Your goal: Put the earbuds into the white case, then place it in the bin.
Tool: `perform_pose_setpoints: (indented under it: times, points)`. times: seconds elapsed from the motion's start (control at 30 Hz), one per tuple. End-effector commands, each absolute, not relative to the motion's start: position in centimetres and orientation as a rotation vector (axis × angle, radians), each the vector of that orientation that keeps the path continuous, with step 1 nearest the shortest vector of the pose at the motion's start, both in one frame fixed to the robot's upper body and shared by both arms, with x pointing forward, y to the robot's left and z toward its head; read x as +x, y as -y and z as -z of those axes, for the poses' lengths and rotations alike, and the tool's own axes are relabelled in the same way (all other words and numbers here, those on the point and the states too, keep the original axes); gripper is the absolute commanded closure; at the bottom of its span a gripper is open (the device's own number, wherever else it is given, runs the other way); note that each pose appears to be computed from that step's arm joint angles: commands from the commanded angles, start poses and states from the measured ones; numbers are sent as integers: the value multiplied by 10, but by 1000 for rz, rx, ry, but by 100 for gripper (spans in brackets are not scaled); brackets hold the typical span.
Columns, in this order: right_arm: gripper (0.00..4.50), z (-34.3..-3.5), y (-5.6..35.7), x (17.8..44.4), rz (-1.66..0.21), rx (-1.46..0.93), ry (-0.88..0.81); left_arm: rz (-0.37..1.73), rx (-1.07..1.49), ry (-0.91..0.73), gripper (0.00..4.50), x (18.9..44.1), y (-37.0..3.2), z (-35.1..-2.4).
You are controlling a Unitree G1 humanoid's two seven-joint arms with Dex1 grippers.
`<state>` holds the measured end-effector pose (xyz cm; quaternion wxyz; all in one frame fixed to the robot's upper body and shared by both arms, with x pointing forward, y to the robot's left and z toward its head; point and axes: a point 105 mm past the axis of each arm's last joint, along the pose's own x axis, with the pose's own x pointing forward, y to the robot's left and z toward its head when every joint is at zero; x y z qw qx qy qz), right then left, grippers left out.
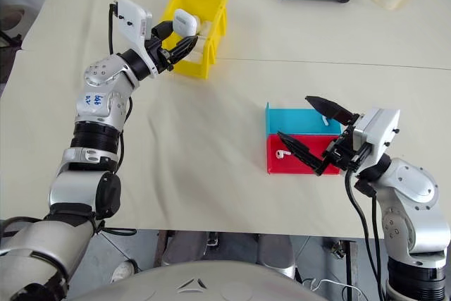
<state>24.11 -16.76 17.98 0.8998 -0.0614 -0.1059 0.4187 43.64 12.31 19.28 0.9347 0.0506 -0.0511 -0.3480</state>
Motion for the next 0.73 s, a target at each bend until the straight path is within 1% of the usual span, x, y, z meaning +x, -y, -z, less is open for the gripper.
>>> perform_pose_setpoints:
  times: [0.03, 0.07, 0.13, 0.23, 0.33, 0.4, 0.5, 0.57, 0.63, 0.73]
  points:
    - [0, -189, 164, 235, -874, -147, 270, 777, 141, 162, 11, 430, -125, -209]
    - [0, -188, 164, 235, -873, -148, 268, 795, 129, 164, 5, 427, -125, -210]
    - [0, -186, 167, 235, -870, -152, 257, 881, 168, 163, 5, 410, -128, -209]
    - [0, -181, 170, 235, -879, -163, 232, 897, 341, 166, 5, 386, -145, -202]
    - [0, -175, 177, 234, -907, -201, 197, 973, 362, 161, 5, 359, -158, -197]
    - [0, -171, 182, 234, -926, -224, 175, 990, 373, 153, 5, 346, -168, -194]
    - [0, -164, 195, 234, -959, -264, 136, 1016, 376, 97, 5, 320, -188, -183]
    - [0, -160, 203, 234, -990, -292, 111, 1062, 389, 62, 5, 300, -195, -175]
    - [0, -160, 208, 237, -1003, -303, 115, 1058, 410, 46, 5, 294, -198, -169]
    - [0, -162, 217, 244, -978, -308, 135, 1011, 437, 56, 5, 299, -197, -167]
